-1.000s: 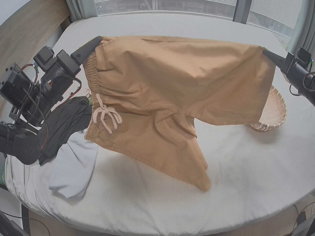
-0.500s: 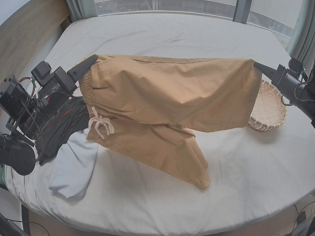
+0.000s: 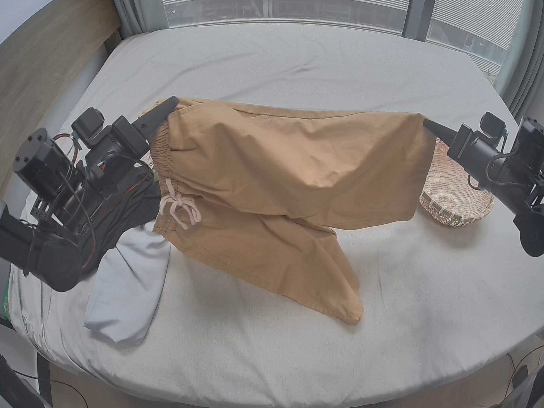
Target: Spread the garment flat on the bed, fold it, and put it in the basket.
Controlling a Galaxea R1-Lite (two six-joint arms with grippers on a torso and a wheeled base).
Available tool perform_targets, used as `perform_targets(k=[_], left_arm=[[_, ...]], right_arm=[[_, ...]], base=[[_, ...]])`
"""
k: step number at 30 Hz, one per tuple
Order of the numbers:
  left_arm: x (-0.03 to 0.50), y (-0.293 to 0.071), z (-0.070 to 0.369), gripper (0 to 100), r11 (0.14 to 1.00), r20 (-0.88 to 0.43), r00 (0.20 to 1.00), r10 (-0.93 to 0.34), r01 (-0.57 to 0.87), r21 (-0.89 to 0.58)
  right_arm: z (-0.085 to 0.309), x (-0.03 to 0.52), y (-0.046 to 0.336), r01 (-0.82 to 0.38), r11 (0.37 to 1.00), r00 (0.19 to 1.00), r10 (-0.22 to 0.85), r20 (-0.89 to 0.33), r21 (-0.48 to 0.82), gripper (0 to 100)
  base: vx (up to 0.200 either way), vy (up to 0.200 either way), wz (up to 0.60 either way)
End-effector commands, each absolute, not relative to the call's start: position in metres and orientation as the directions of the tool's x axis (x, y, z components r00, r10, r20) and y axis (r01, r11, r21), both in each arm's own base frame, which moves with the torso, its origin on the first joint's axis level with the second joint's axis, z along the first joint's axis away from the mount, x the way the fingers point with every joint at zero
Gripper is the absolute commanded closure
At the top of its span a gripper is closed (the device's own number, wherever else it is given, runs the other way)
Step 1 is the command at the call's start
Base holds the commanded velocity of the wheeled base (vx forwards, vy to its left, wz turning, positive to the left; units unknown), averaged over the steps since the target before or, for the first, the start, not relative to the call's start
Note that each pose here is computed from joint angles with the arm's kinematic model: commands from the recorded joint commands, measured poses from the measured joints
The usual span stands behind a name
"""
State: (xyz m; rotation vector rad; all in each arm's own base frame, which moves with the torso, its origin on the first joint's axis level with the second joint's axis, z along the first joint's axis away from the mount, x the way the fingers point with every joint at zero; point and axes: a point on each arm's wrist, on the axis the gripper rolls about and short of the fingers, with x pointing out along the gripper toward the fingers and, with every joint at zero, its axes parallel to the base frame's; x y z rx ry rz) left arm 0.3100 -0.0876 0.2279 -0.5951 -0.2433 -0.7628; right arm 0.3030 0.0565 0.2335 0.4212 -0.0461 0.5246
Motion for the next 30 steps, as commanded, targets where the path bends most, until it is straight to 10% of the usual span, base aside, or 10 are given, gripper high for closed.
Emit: perform_targets(k=[1,30], left_arm=[[0.342,-0.094,0.214,100,0.589,0.411,0.732,-0.544,0.682,-0.434],[0.439,-0.095,0.182,100,0.635,0.450,0.761,-0.468,0.643,-0.428]], right_arm=[[0.227,0.319,0.056,-0.484,0.786,0.872,0.468,0.141,0.385,100],[0.204,0.412,0.048,-0.419,0.812,0.908,0.383,0.172,0.407,100]], base=[[0.000,0.000,0.00],[0.000,0.000,0.00]])
